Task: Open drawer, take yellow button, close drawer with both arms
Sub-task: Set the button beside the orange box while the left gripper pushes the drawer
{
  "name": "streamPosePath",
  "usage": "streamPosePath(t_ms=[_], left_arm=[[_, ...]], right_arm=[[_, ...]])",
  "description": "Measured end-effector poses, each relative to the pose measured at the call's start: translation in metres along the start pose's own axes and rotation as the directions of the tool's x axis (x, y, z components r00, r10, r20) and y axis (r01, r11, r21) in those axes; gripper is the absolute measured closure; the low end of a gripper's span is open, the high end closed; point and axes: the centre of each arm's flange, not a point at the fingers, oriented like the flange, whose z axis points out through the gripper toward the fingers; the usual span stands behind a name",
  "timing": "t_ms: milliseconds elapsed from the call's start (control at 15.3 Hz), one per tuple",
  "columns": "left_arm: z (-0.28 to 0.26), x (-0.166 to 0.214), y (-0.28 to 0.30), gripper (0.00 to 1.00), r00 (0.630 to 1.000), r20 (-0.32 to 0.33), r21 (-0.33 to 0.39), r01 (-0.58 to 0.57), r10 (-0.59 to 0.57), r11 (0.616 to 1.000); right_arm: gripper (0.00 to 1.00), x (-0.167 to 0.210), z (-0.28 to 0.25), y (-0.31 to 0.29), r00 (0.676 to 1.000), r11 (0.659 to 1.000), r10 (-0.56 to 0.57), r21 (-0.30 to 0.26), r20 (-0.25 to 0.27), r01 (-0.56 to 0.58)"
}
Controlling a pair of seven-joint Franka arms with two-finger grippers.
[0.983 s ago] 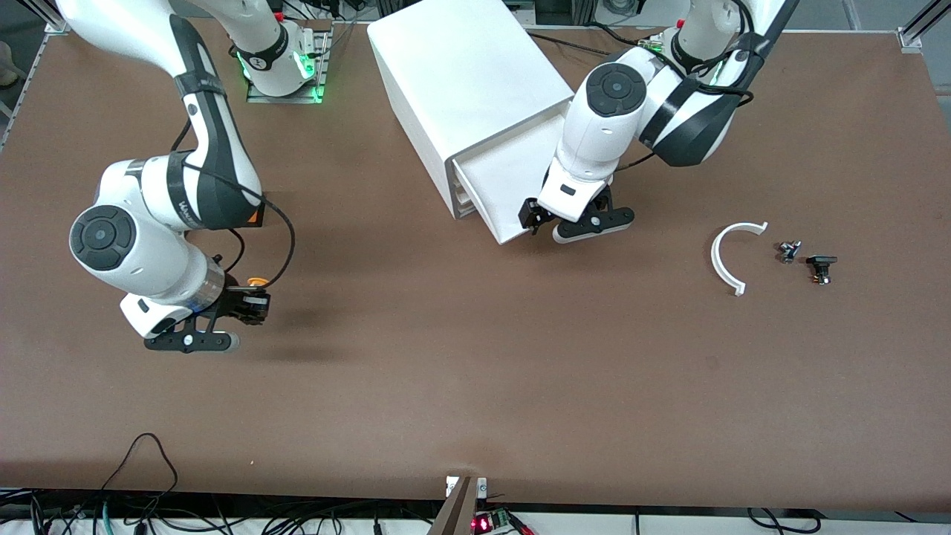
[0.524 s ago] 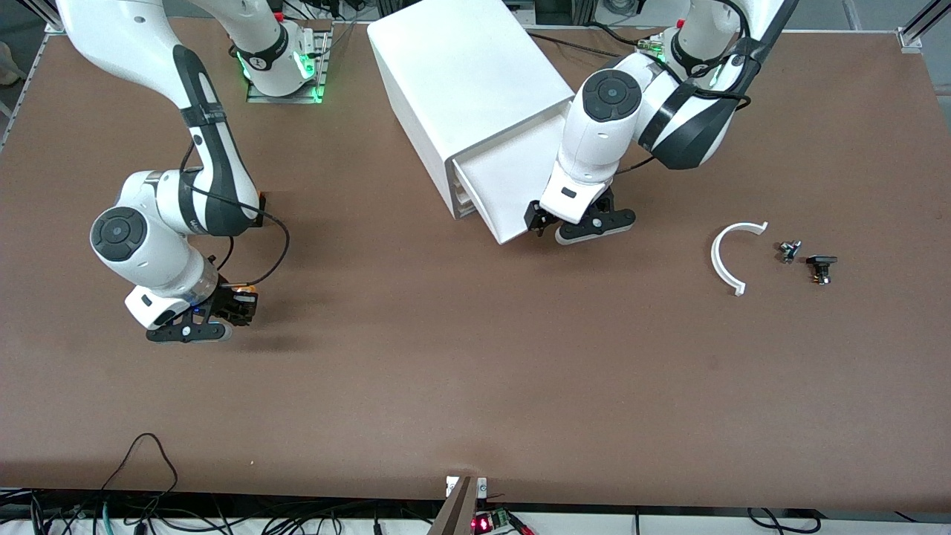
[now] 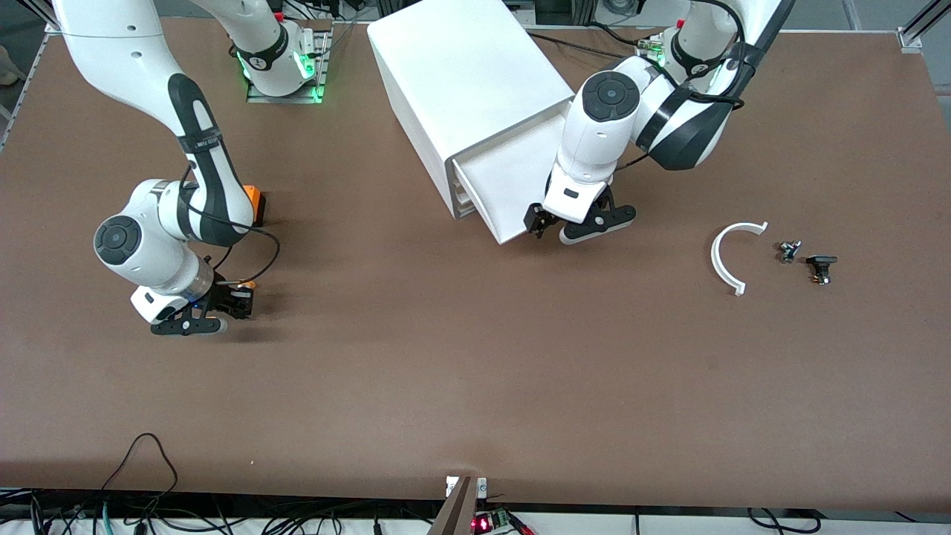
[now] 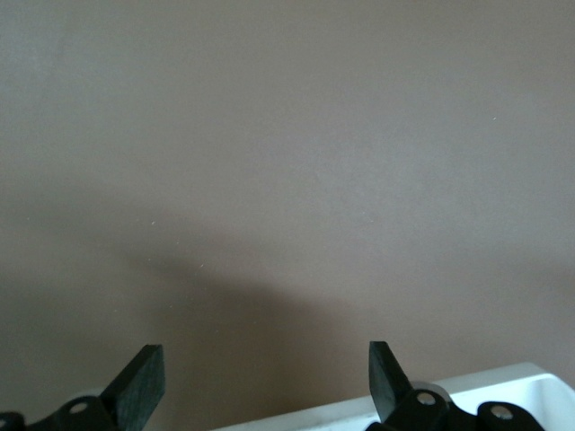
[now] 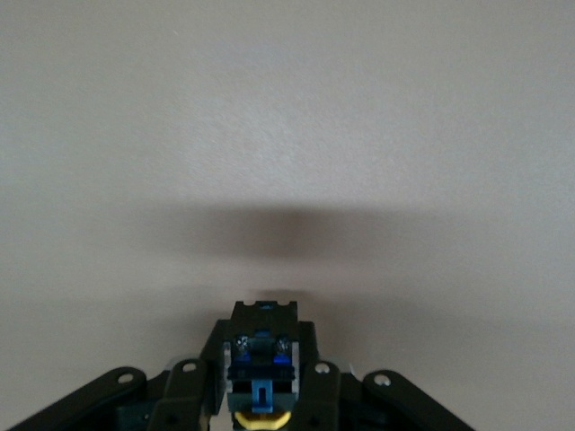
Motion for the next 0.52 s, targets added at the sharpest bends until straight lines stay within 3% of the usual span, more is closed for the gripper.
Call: streamPosePath(t_ms=[459,524], left_arm=[[-0.004,-0.021,0.008,0.0,0.998,-0.007,-0.004,0.057,-0.057,0.998],[-0.005,-0.029,0.012,0.0,0.997,-0.003,-0.005,0.077,-0.077,0.997]], right_arm=[[0.66,-0.002,0.016,0.013,1.0,1.0,0.014,-0.007,0.011,-0.014],[0.6,-0.001,0.014,0.012,1.0,1.0,0.014,-0.007,0.006,-0.014]])
